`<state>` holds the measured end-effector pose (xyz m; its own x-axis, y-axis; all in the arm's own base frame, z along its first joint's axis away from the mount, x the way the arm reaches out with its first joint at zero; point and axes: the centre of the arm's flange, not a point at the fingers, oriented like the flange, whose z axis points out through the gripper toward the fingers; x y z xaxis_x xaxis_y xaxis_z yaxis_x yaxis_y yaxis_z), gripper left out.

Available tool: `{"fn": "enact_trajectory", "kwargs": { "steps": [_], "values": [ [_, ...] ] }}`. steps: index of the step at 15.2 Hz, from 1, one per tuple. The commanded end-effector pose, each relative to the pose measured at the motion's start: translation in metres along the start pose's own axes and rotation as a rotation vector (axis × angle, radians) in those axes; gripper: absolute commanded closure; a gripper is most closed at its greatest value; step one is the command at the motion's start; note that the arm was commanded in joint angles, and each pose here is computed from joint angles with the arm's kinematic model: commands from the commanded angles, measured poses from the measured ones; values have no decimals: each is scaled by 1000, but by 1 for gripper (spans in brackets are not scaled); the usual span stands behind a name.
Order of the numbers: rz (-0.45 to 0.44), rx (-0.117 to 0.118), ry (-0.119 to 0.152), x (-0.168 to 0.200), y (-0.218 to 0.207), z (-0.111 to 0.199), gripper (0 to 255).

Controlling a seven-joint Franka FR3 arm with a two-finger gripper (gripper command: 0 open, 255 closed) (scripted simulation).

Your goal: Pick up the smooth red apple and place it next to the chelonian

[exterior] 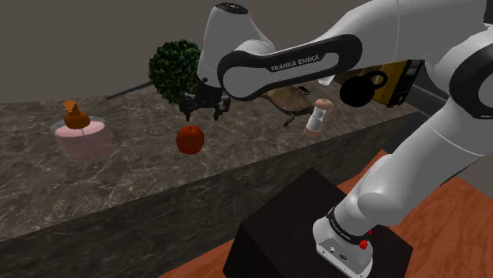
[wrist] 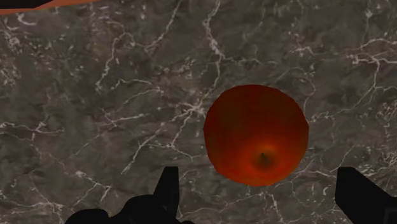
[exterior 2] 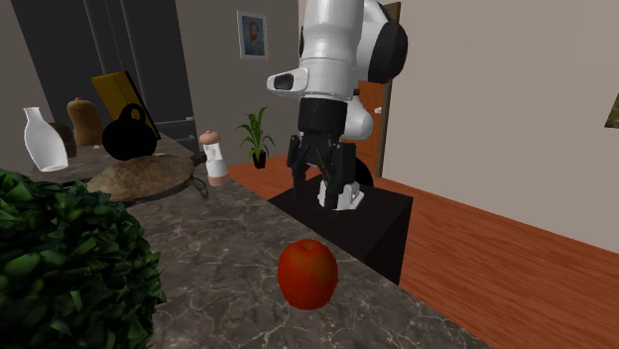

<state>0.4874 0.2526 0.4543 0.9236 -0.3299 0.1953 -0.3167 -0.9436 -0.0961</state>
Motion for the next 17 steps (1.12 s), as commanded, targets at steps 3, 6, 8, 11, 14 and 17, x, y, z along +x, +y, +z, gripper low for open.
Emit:
{"fn": "enact_trajectory", "kwargs": {
  "steps": [3, 6, 8, 11, 14, 17],
  "values": [
    [13, 6, 2, 9, -20, 21, 0],
    [13, 6, 2, 9, -20, 37, 0],
    [13, 6, 2, 10, -20, 48, 0],
    [13, 6, 2, 10, -20, 51, 0],
    [13, 6, 2, 10, -20, 51, 0],
    [13, 6, 2, 10, -20, 51, 255]
  ]
}}
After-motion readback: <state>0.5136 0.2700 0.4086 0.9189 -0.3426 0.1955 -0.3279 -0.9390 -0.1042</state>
